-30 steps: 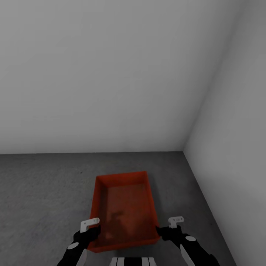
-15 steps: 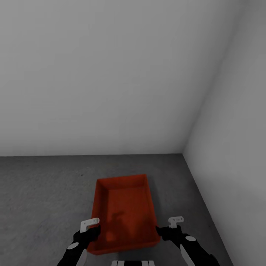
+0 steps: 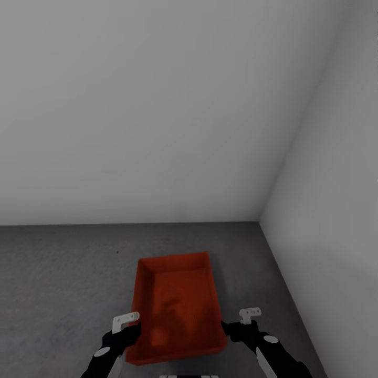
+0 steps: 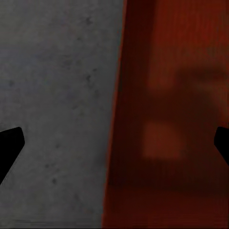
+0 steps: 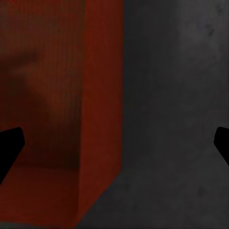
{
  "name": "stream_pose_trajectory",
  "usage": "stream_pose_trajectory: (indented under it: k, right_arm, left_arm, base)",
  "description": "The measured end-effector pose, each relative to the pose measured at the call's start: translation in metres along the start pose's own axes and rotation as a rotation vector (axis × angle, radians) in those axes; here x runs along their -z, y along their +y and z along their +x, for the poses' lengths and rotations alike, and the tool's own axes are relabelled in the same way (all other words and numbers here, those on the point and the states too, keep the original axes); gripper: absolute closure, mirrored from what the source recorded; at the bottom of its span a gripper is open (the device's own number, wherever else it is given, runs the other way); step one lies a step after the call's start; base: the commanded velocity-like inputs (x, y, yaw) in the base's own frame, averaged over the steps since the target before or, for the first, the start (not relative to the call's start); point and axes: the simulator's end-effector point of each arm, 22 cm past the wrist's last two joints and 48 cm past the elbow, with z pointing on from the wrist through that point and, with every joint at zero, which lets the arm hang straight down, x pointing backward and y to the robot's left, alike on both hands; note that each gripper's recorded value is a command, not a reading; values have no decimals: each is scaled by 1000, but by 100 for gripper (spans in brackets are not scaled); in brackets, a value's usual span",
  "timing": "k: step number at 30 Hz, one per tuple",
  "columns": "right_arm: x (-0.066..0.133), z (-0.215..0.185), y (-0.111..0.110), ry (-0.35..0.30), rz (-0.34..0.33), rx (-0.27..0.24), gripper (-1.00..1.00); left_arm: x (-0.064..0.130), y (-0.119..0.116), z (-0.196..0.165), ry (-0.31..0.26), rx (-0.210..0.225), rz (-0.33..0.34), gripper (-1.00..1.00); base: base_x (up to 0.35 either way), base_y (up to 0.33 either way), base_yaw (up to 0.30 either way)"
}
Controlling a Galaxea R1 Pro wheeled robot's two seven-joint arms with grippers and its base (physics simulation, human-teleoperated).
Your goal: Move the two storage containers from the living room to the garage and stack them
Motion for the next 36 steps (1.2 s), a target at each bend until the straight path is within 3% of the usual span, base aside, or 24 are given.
stream_pose_trajectory:
  k: [6,9,15,23,26,36]
  right_arm:
    - [9,-7,0,4,8,-7,-100]
    - [15,8,-1,44,15,-17,-100]
    - [29,52,-3,144,25,-38,-100]
    - [56,90,-22,173,59,-33,-100]
    - [72,121,-42,228,89,-36,-100]
    - [90,156,-60,304,122,-45,-100]
  left_arm:
    - [5,52,16,45,24,-79,-100]
    - [9,90,34,78,30,-134,-100]
    - [28,138,85,142,18,-207,-100]
    - [58,158,124,164,9,-244,-100]
    - [72,163,152,204,3,-256,-100]
    - [84,169,177,258,-7,-268,-100]
  base:
    - [0,0,0]
    - [0,0,0]
    - [0,0,0]
    - [0,0,0]
    - [0,0,0]
    - [0,0,0]
